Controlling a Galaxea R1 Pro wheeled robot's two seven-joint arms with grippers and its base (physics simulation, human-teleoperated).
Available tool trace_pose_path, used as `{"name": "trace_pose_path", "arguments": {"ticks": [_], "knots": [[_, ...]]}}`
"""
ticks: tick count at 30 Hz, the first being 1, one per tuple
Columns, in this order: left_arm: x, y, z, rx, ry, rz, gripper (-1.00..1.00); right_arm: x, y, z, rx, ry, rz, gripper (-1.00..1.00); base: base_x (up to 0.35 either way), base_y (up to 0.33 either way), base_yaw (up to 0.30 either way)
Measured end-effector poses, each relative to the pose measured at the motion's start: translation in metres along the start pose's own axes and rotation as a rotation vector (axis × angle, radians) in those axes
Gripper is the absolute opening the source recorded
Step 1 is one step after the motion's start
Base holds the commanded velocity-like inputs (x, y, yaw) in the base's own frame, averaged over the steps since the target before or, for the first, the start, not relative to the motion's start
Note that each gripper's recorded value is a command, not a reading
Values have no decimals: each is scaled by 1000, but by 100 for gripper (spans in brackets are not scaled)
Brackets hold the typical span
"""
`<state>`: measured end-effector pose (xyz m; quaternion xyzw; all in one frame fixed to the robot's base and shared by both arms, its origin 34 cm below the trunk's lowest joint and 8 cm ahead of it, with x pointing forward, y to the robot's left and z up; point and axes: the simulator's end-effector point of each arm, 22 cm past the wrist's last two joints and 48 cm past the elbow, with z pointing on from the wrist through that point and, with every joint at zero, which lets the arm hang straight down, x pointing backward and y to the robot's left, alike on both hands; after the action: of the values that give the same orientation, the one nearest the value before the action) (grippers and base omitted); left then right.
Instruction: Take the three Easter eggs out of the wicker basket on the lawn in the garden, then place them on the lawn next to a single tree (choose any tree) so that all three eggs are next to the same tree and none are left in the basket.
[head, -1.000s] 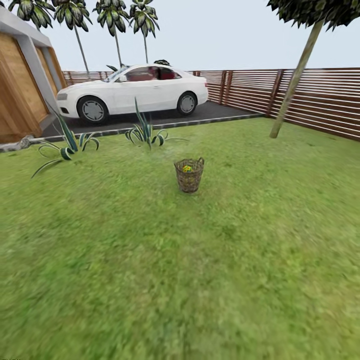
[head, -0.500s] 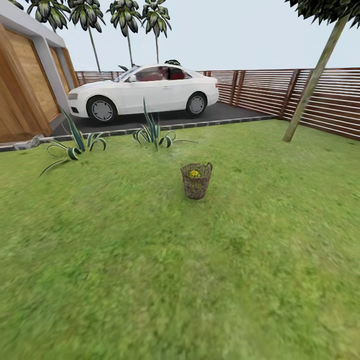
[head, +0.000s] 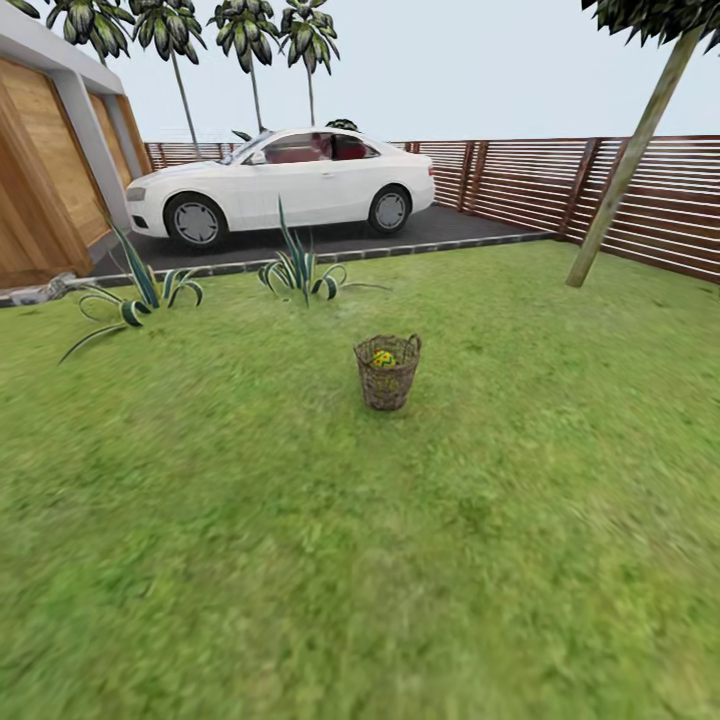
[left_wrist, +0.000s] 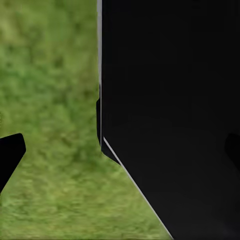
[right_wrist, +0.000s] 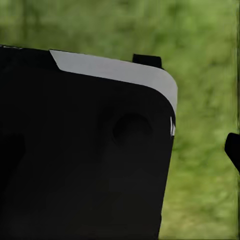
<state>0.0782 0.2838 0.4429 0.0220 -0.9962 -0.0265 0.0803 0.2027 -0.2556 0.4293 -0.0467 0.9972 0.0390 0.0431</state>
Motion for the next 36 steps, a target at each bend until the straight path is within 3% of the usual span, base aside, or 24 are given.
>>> {"name": "trace_pose_path", "arguments": {"ticks": [36], "knots": [[0,0,0,0,0,-1,100,-1,3,0,-5,-2,-4,100,330,-89,0]]}}
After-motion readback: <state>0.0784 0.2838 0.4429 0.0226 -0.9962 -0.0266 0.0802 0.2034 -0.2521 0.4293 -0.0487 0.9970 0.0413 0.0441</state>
